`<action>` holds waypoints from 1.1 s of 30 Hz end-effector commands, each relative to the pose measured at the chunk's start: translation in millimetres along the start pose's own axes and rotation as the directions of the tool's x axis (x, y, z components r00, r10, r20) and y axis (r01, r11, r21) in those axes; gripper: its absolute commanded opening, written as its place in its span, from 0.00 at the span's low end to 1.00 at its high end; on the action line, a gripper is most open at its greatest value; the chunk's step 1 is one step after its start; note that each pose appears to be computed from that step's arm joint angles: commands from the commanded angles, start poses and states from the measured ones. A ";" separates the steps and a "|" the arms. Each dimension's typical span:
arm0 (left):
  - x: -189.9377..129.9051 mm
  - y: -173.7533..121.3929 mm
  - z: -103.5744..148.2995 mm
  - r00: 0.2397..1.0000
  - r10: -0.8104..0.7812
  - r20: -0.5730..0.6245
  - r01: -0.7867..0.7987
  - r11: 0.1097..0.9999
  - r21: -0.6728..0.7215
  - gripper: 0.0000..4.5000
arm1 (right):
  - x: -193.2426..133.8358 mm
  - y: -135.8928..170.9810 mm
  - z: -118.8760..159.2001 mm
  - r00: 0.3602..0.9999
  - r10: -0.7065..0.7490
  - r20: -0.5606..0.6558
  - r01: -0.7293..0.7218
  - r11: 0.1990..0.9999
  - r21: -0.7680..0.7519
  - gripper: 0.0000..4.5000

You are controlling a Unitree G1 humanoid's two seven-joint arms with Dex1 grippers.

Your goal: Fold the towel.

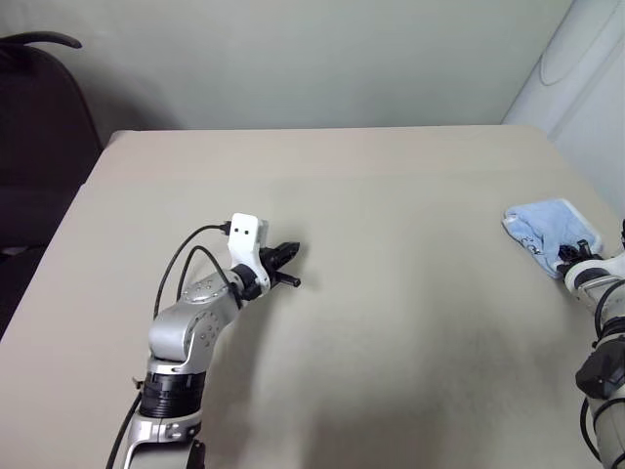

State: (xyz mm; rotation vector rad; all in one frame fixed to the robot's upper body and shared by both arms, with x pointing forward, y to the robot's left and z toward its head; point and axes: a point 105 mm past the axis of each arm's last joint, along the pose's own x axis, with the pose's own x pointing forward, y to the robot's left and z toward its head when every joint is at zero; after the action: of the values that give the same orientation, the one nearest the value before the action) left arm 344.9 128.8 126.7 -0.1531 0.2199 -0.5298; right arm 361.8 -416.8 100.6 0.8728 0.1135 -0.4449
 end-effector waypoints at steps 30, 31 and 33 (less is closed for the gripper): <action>-32.0 67.4 9.1 0.947 0.237 0.215 -0.264 0.958 0.110 0.00 | -75.6 167.5 -139.1 0.628 0.676 -0.385 -0.712 0.299 -0.636 0.99; -30.4 67.5 9.1 0.946 0.243 0.216 -0.272 0.956 0.114 0.00 | -74.5 169.8 -147.0 0.616 0.680 -0.398 -0.726 0.293 -0.623 0.99; -29.7 66.6 9.7 0.943 0.249 0.219 -0.280 0.952 0.122 0.00 | -75.0 172.4 -158.8 0.593 0.684 -0.424 -0.748 0.274 -0.605 0.99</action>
State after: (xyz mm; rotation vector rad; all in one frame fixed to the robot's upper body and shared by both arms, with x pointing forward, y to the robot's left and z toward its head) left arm 352.3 201.2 112.8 -0.0551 0.0605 -0.2692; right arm 378.9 -177.9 131.9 0.0557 -0.0002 0.5103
